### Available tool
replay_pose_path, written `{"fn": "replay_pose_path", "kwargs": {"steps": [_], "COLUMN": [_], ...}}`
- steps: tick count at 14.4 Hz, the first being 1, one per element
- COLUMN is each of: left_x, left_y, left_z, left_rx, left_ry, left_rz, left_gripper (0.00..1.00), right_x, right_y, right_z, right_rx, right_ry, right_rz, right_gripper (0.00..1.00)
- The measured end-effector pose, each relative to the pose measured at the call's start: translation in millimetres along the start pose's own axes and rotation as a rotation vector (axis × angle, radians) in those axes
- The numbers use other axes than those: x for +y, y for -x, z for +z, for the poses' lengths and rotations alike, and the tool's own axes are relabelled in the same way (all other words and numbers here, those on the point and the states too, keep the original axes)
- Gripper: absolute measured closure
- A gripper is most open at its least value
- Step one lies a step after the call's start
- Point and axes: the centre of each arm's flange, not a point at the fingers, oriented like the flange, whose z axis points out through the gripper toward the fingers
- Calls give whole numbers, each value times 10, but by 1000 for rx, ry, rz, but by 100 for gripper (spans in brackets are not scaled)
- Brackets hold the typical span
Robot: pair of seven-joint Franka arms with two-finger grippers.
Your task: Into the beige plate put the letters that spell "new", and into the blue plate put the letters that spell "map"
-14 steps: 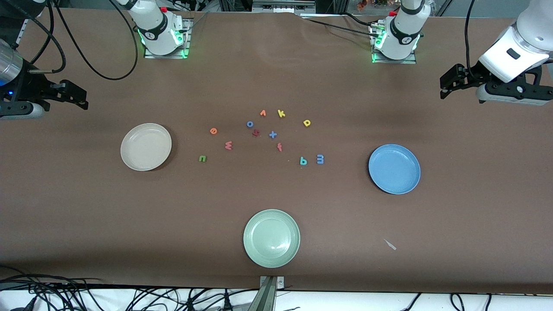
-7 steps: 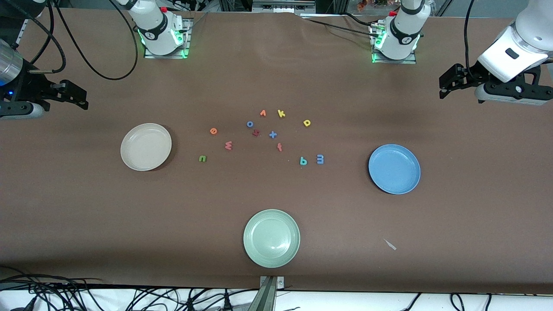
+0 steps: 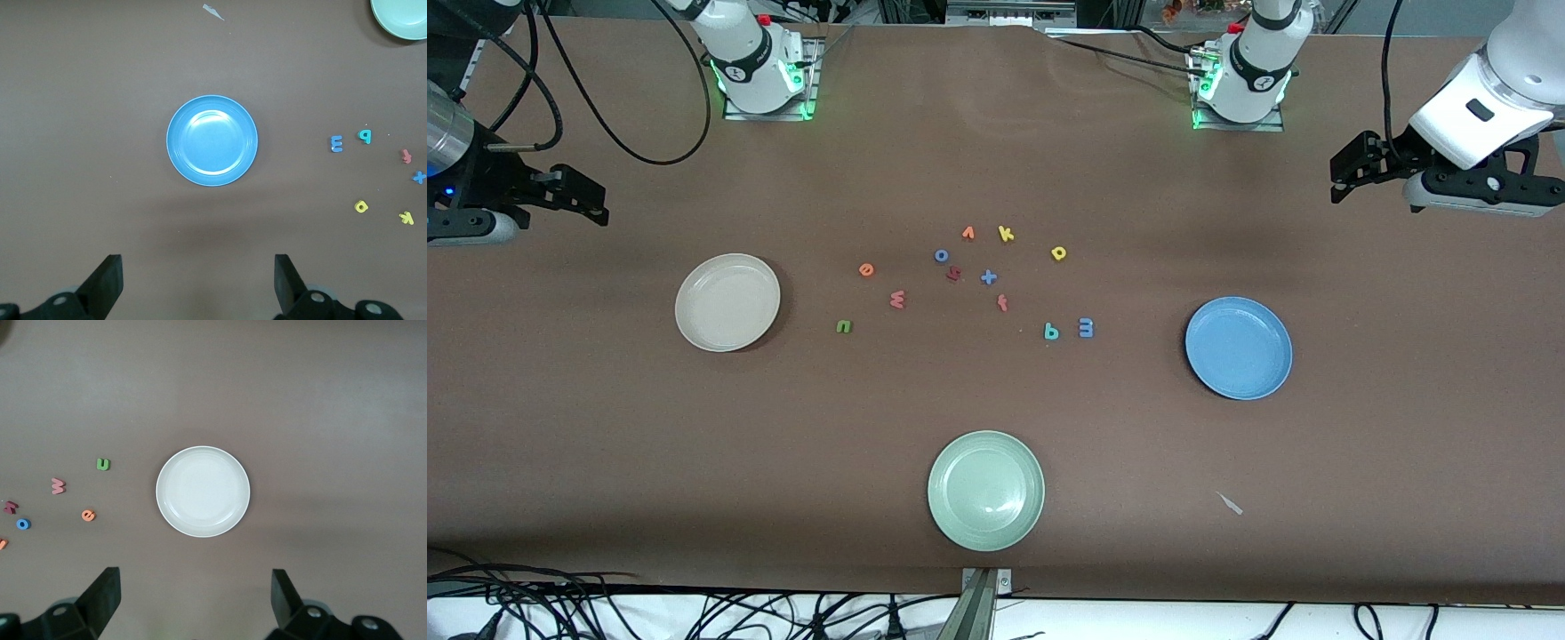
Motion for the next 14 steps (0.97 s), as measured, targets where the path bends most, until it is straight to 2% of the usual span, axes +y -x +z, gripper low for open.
{"fn": "replay_pose_path", "kwargs": {"steps": [14], "left_x": [38], "left_y": [1], "left_z": [0], "left_rx": [0], "left_ry": [-1], "left_rz": [7], "left_gripper": [0], "right_x": [0], "right_y": [0], "right_z": [2], "right_rx": [0], "right_ry": [0], "right_rz": [0], "right_gripper": [0]}}
